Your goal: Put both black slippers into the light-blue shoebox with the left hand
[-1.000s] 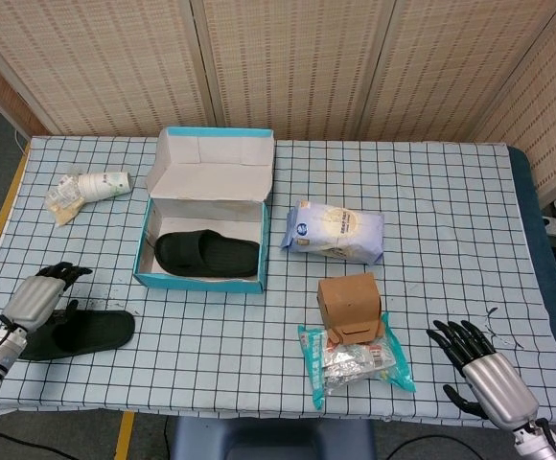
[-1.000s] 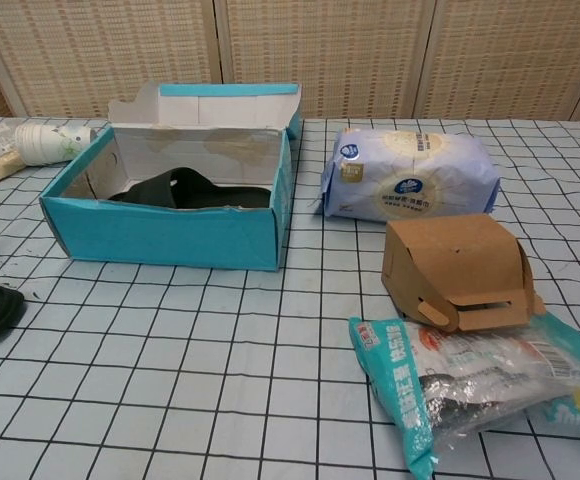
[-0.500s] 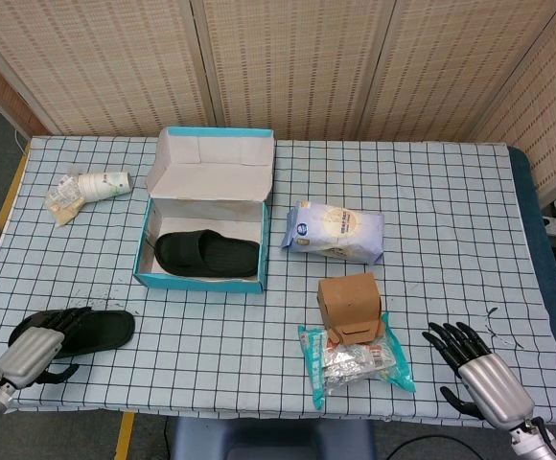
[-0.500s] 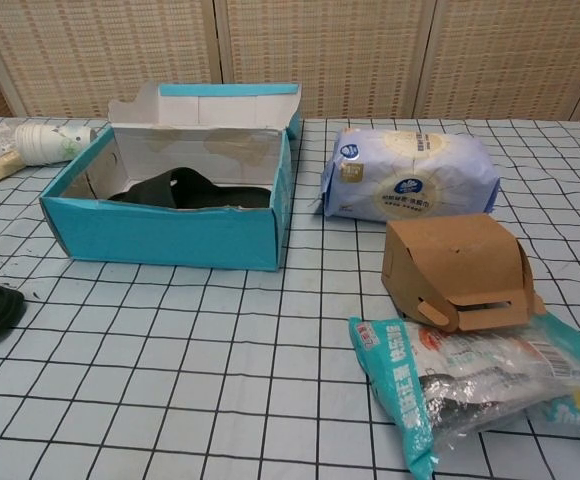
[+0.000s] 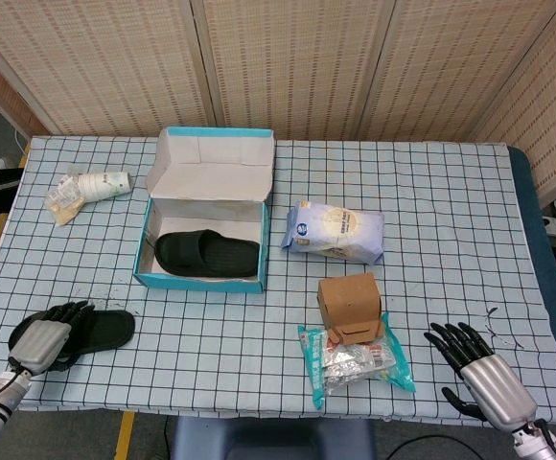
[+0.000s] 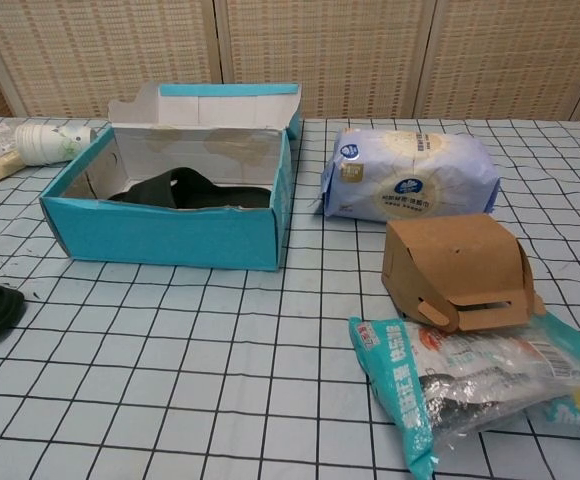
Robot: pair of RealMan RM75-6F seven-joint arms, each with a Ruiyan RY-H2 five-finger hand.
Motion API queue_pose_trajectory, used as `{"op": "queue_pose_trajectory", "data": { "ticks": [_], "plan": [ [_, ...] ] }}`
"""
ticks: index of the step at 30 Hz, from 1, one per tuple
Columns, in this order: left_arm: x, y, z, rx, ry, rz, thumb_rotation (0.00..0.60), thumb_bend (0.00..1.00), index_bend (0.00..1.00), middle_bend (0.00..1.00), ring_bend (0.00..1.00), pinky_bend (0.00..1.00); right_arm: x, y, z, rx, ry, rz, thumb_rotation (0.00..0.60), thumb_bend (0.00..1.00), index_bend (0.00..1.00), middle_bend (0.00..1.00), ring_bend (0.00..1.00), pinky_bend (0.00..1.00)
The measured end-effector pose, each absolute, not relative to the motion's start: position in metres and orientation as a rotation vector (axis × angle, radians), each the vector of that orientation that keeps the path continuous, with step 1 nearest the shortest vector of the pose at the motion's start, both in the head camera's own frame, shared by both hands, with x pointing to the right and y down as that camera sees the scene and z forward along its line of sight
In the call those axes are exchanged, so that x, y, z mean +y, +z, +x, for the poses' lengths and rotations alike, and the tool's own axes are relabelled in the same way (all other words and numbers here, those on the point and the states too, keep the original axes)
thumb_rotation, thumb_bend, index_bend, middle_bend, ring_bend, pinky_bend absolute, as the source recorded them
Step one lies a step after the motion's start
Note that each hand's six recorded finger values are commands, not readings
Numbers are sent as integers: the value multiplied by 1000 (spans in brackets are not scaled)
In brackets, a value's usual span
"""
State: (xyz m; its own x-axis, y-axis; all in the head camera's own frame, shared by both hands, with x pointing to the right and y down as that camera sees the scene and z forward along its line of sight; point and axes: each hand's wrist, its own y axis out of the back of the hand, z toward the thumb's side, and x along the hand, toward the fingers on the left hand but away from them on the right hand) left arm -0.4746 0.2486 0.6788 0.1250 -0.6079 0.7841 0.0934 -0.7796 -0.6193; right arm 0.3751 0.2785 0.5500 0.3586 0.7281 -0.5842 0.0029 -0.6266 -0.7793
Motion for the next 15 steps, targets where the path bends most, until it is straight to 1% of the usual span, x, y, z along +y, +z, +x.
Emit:
{"op": "queue_pose_trajectory", "data": {
  "ticks": [2,4,6,7,8,10,13,15],
  "plan": [
    [247,683,-478,504,-1721,-1851,600,352,0,0,0,135,278,550,375,-634,1320,-1921,600,252,0,0,0,0],
    [245,687,-482,509,-1732,-1823,600,372,0,5,9,239,278,550,375,-637,1320,-1919,600,252,0,0,0,0],
    [244,689,-482,524,-1732,-1805,600,400,32,91,114,377,278,550,376,-642,1320,-1916,600,252,0,0,0,0],
    [243,689,-482,535,-1729,-1800,600,422,110,207,231,466,277,549,376,-643,1321,-1916,600,252,0,0,0,0],
    [243,689,-482,549,-1722,-1799,600,436,173,280,299,514,277,549,376,-643,1321,-1915,600,252,0,0,0,0],
    [241,689,-481,570,-1707,-1794,600,480,368,479,471,641,278,550,376,-640,1321,-1917,600,252,0,0,0,0],
    [238,687,-481,604,-1681,-1789,600,543,493,603,583,740,278,550,376,-638,1322,-1918,600,252,0,0,0,0],
    [234,683,-483,624,-1659,-1775,600,571,512,619,597,758,278,550,376,-639,1322,-1917,600,252,0,0,0,0]
  ]
}}
